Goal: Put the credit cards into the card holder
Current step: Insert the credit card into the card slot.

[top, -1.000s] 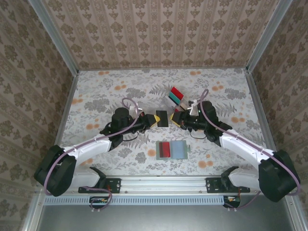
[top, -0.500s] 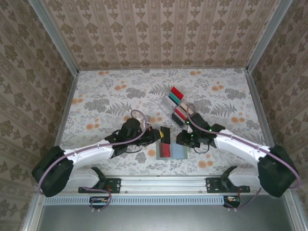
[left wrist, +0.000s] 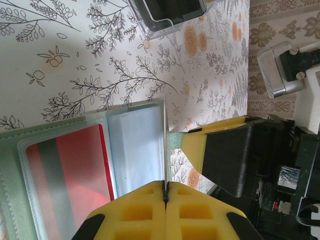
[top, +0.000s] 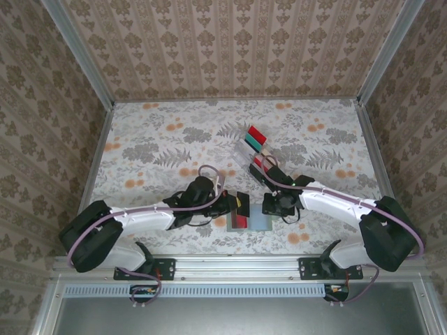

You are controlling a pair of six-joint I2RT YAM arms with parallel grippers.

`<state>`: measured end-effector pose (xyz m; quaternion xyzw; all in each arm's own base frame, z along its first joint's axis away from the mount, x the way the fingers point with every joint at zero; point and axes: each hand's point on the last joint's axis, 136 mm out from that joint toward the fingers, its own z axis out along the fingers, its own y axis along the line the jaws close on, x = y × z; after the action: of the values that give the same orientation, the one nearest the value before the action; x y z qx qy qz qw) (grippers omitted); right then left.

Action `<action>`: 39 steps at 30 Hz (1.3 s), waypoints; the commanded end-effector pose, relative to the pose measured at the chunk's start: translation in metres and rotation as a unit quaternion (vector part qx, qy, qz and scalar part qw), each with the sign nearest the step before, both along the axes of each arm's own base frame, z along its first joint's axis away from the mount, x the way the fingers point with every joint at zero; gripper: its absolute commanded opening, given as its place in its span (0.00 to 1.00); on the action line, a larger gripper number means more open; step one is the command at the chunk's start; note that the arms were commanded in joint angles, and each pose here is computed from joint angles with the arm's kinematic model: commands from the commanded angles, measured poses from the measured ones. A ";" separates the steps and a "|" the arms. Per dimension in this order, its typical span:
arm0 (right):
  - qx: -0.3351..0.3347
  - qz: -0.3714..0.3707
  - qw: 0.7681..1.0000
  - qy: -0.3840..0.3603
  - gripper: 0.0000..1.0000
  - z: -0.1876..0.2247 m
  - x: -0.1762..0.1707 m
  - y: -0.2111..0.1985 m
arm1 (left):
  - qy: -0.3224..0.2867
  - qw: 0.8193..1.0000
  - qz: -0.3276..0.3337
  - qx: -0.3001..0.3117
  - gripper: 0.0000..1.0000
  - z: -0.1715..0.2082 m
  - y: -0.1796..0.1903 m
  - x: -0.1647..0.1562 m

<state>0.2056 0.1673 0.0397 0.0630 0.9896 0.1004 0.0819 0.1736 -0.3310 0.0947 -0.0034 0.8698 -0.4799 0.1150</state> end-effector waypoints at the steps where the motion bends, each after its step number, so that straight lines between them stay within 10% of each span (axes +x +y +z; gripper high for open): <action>1: -0.037 -0.011 0.999 0.017 0.30 -0.013 -0.011 -0.019 | -0.011 1.000 -0.007 -0.009 0.00 -0.001 -0.007 -0.001; 39: -0.021 -0.038 0.998 0.037 0.27 -0.044 -0.023 -0.020 | 0.015 0.999 0.021 0.020 0.00 -0.043 -0.006 -0.017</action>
<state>0.1898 0.1510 0.0116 0.0944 0.9903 0.0792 0.0640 0.1543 -0.3326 0.0526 -0.0186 0.8836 -0.4549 0.1091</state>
